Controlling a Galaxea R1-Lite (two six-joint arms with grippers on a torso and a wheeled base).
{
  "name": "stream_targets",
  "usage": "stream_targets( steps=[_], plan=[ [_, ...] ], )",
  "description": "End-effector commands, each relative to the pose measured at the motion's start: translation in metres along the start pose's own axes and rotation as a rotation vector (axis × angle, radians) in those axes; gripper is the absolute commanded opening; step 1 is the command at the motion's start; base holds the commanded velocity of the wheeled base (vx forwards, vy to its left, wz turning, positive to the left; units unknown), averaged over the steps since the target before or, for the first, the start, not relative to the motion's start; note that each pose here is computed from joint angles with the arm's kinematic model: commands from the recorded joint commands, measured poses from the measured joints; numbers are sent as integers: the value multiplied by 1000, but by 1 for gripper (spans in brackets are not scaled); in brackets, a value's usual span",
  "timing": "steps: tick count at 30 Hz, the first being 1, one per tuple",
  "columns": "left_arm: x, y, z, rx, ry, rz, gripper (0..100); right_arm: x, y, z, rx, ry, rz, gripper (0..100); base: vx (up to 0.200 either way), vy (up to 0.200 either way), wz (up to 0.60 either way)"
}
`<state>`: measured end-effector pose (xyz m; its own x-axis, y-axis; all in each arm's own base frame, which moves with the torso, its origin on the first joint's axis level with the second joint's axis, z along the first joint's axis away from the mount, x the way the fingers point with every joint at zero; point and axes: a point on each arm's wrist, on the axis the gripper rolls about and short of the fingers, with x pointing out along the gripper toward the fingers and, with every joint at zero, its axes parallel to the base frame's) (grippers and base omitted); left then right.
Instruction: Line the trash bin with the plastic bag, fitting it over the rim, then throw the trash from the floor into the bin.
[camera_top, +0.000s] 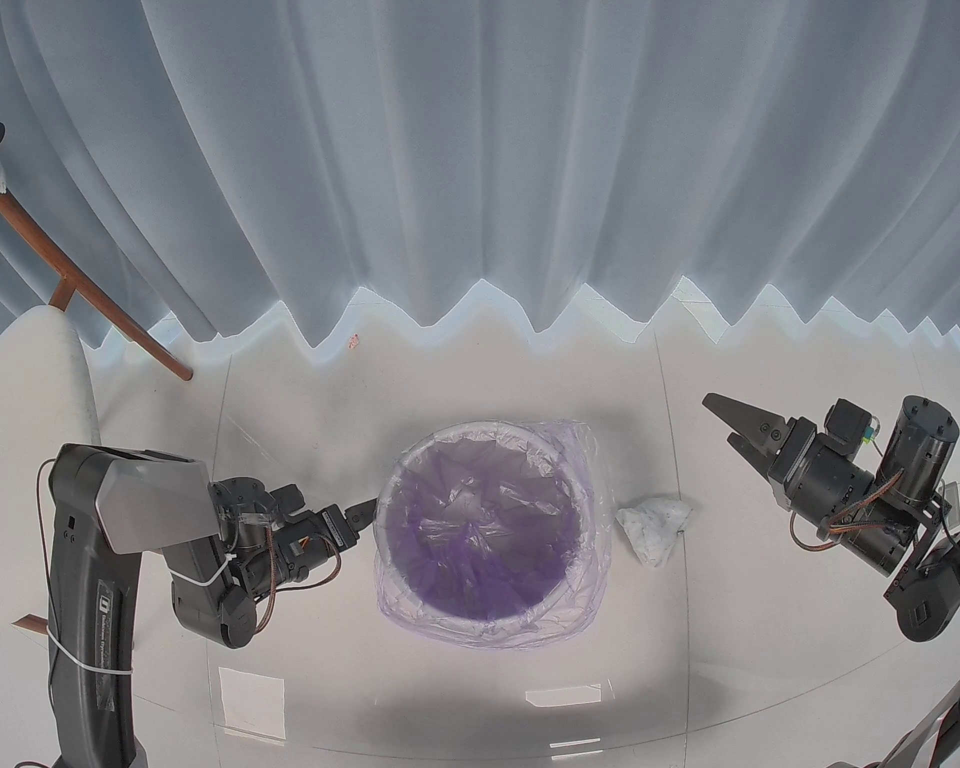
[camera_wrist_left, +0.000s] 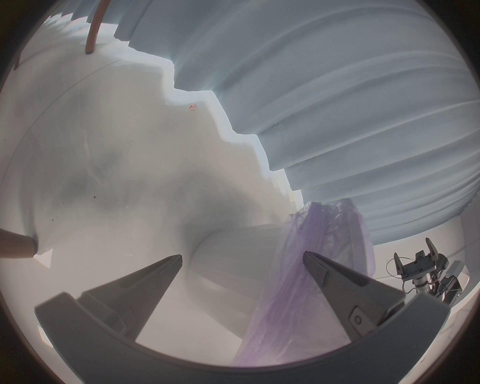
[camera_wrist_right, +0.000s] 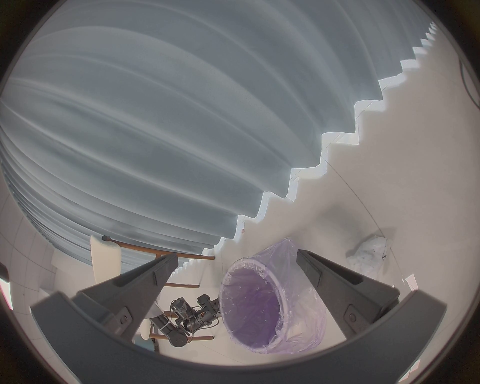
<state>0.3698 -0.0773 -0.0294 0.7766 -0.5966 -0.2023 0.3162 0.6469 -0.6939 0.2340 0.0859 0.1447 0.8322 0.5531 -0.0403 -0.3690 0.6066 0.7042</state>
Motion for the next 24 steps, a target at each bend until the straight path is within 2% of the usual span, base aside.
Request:
stream_targets(
  steps=[1,18,24],
  plan=[
    [5,11,-6,-9,8,16,100,0,0,0,0,2,0,100,0,0,0],
    [22,44,-7,-14,-25,44,100,0,-1,-1,2,5,-3,100,0,0,0],
    [26,55,-10,-30,-13,82,100,0,-2,-2,3,8,-6,100,0,0,0]
  ],
)
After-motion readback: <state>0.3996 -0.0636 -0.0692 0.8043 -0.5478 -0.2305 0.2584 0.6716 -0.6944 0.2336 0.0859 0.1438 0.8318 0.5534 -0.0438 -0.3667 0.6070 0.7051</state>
